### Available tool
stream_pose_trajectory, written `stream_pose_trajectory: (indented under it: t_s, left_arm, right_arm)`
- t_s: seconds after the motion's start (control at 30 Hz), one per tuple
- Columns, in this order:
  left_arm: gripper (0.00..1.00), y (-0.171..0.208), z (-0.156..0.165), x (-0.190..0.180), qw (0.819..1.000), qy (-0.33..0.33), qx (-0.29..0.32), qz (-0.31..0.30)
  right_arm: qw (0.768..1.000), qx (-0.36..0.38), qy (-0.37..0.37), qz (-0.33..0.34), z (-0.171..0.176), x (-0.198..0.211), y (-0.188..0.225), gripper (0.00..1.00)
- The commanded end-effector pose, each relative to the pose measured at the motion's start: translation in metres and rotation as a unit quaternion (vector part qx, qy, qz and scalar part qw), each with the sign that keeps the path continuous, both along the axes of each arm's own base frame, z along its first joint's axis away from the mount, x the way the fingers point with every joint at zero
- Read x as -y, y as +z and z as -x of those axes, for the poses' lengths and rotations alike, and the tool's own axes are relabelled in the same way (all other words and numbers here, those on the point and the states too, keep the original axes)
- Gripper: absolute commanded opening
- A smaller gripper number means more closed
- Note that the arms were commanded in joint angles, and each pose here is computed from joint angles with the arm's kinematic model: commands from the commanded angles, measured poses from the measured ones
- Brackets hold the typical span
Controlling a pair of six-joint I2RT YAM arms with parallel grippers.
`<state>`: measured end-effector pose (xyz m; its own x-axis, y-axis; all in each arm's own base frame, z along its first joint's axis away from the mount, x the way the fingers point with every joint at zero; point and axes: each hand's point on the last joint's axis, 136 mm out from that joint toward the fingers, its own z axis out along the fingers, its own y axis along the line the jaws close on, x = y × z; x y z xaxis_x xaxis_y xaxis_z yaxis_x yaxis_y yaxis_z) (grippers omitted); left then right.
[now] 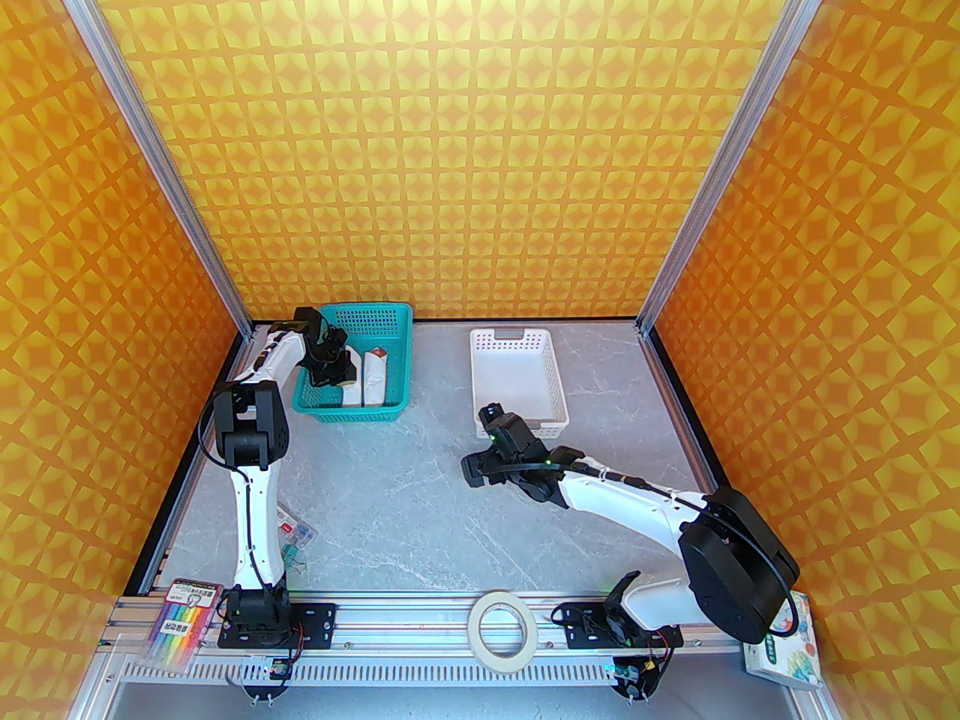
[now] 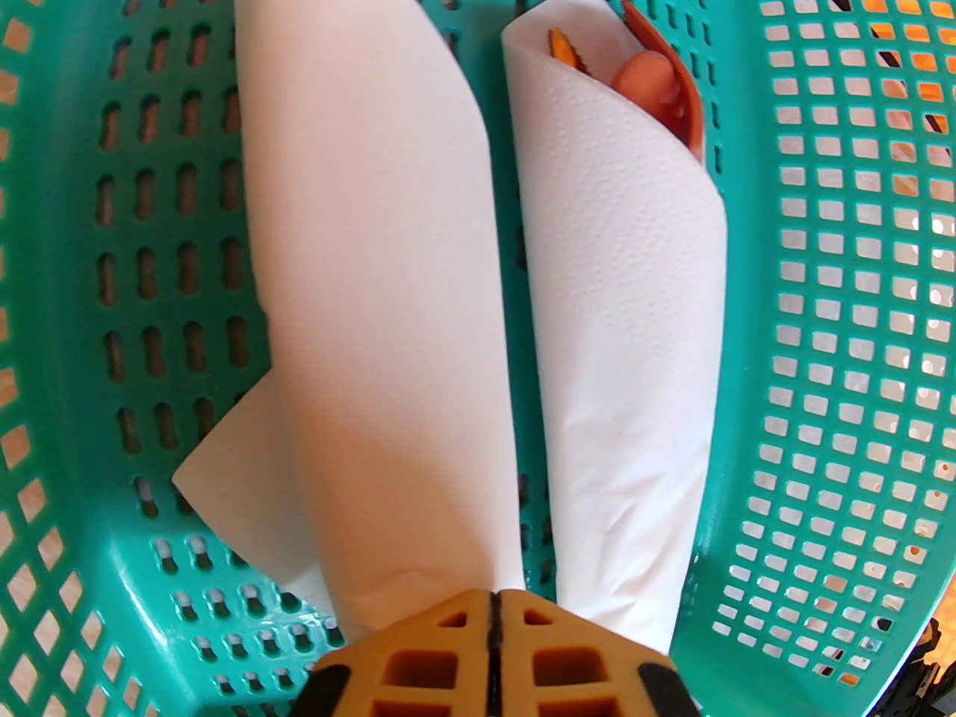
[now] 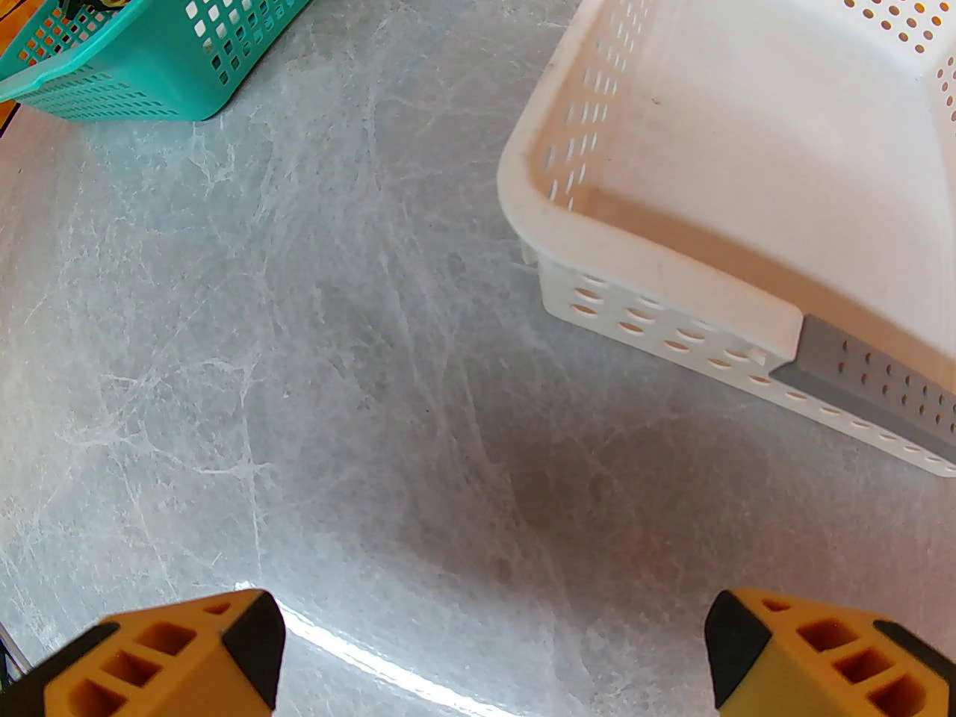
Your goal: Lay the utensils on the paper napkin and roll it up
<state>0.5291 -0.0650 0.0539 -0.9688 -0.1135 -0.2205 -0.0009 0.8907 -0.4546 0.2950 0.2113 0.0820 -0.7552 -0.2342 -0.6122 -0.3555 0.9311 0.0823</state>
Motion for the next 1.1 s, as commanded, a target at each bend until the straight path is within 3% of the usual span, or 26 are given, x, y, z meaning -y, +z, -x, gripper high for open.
stream_pose_trajectory:
  t_s: [0.0, 0.57, 0.83, 1.07]
  left_arm:
    - [0.08, 0.005, 0.006, -0.008, 1.0, 0.0, -0.002, -0.012]
    - [0.16, 0.01, 0.007, -0.009, 1.0, -0.001, 0.002, -0.007]
    - [0.22, 0.044, 0.002, -0.006, 0.999, -0.002, 0.038, 0.002]
    - [0.28, 0.091, 0.004, -0.001, 0.996, -0.008, 0.082, 0.015]
  right_arm:
    - [1.0, 0.004, -0.003, -0.008, -0.006, -0.004, 0.006, 0.99]
    - [1.0, 0.004, -0.004, -0.008, -0.007, -0.004, 0.006, 0.99]
    - [1.0, 0.009, -0.005, -0.01, -0.008, -0.003, 0.011, 0.98]
    - [0.997, 0.016, -0.029, -0.066, -0.019, 0.01, 0.033, 0.99]
